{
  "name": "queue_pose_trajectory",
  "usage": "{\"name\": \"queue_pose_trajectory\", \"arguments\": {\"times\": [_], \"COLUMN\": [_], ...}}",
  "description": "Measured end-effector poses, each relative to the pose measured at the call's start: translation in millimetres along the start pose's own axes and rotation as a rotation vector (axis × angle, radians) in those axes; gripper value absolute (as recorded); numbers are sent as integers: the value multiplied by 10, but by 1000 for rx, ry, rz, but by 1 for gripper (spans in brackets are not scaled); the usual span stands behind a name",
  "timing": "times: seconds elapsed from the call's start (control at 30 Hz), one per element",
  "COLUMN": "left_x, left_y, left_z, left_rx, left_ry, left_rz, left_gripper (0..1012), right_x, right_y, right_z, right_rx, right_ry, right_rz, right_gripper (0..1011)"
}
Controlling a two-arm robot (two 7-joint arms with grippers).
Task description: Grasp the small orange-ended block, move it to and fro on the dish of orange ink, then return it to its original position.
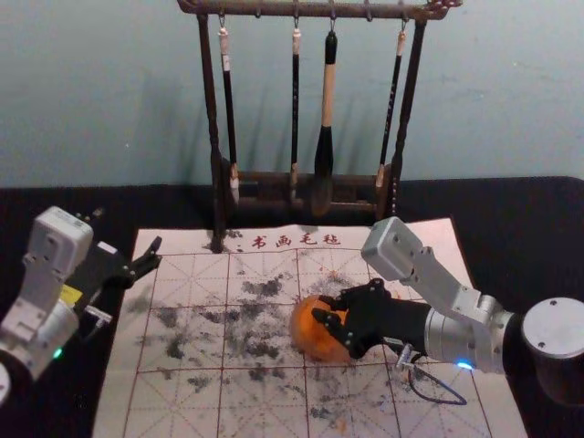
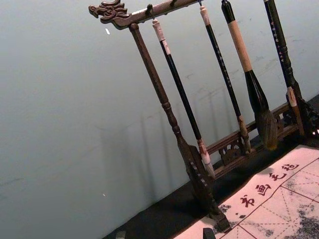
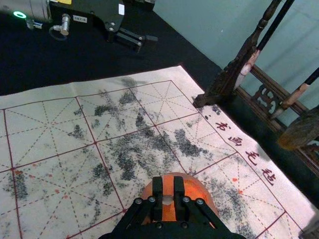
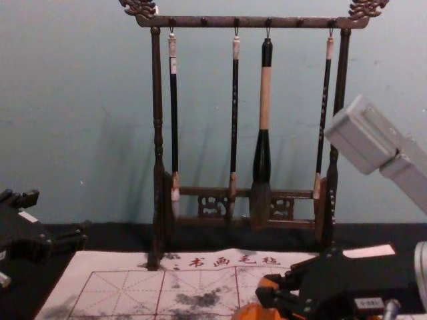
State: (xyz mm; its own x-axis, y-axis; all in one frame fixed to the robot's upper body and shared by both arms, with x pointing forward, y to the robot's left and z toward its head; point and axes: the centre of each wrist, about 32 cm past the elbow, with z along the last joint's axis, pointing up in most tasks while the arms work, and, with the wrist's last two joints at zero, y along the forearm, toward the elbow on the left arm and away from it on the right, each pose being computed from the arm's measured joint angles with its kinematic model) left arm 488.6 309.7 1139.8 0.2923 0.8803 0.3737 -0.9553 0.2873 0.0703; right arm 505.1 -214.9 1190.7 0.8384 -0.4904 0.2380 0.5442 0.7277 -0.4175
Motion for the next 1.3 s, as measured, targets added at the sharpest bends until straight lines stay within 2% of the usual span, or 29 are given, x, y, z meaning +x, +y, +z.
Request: {"name": "queue_pose_trajectory", "arguments": {"times": [0.43, 0.83, 1.3], "left_x": [0, 0, 0], "left_y": [0, 0, 0], "left_z": [0, 0, 0], "left_rx": [0, 0, 0], "left_ry": [0, 0, 0], "left_rz": [0, 0, 0], "left_gripper": [1001, 1001, 1001], "right_x": [60, 130, 87], "right_y": [6, -60, -198], "right_z": [-24, -66, -82], "right_rx": [-13, -31, -46], "right_ry": [3, 9, 6], "right_rz": [-25, -58, -59], "right_gripper": [81, 81, 81]}}
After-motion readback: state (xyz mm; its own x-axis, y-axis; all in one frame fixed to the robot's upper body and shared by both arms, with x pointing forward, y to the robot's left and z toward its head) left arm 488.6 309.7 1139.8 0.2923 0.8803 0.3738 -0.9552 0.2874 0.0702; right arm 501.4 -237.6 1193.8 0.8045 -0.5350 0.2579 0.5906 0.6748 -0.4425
